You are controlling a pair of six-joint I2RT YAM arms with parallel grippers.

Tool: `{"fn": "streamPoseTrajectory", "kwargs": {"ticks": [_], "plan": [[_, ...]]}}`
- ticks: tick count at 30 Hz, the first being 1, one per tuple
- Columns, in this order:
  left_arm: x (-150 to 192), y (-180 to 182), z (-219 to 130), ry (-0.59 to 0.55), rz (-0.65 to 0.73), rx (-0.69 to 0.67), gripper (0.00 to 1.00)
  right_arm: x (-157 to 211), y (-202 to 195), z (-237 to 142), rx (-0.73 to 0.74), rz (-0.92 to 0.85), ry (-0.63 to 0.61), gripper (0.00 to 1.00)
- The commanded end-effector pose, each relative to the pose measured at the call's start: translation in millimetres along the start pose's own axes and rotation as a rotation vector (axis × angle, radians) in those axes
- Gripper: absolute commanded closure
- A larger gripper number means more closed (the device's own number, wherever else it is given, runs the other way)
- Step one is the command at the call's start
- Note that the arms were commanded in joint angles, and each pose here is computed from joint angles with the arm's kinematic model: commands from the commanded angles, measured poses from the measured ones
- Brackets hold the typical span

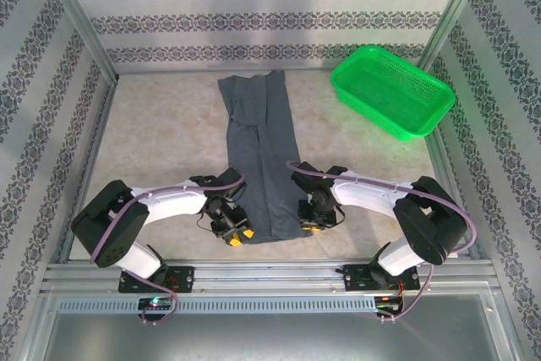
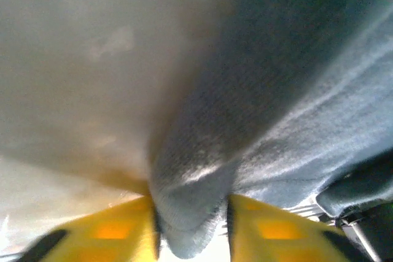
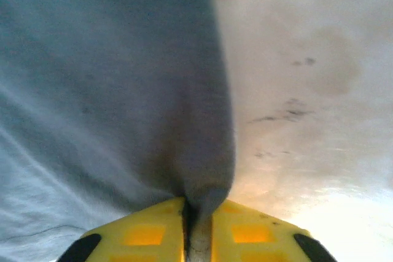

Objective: Fold and stack the t-shirts

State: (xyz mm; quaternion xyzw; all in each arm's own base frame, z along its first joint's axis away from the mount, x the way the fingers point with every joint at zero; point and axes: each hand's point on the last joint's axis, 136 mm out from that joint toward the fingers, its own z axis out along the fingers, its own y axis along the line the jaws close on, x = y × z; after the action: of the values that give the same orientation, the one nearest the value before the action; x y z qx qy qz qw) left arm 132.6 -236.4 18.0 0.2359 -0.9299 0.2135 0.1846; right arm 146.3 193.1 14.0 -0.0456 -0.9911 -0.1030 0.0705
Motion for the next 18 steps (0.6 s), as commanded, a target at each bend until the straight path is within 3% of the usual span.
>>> {"fn": "streamPoseTrajectory", "kwargs": {"ticks": [1, 2, 3, 10, 18], "plan": [[-28.2, -37.3, -2.4, -0.158, 0.094, 0.093, 0.90, 2.8, 14.6, -3.3, -0.071, 0.000, 0.002, 0.93], [-27.5, -29.8, -2.3, -0.163, 0.082, 0.078, 0.98, 3.7, 15.5, -5.0, -0.078, 0.002, 0.001, 0.98], [-25.8, -24.0, -3.5, -0.164, 0.074, 0.074, 1.00, 4.7, 15.9, -6.6, -0.082, 0.005, 0.001, 1.00], [6.2, 13.3, -10.5, -0.083, 0.007, 0.125, 1.00, 25.8, 25.2, -22.8, -0.138, 0.011, 0.040, 1.00], [18.2, -7.2, -26.6, -0.061, 0.029, 0.268, 1.00, 32.4, 45.4, -43.6, -0.205, 0.016, 0.066, 1.00]]}}
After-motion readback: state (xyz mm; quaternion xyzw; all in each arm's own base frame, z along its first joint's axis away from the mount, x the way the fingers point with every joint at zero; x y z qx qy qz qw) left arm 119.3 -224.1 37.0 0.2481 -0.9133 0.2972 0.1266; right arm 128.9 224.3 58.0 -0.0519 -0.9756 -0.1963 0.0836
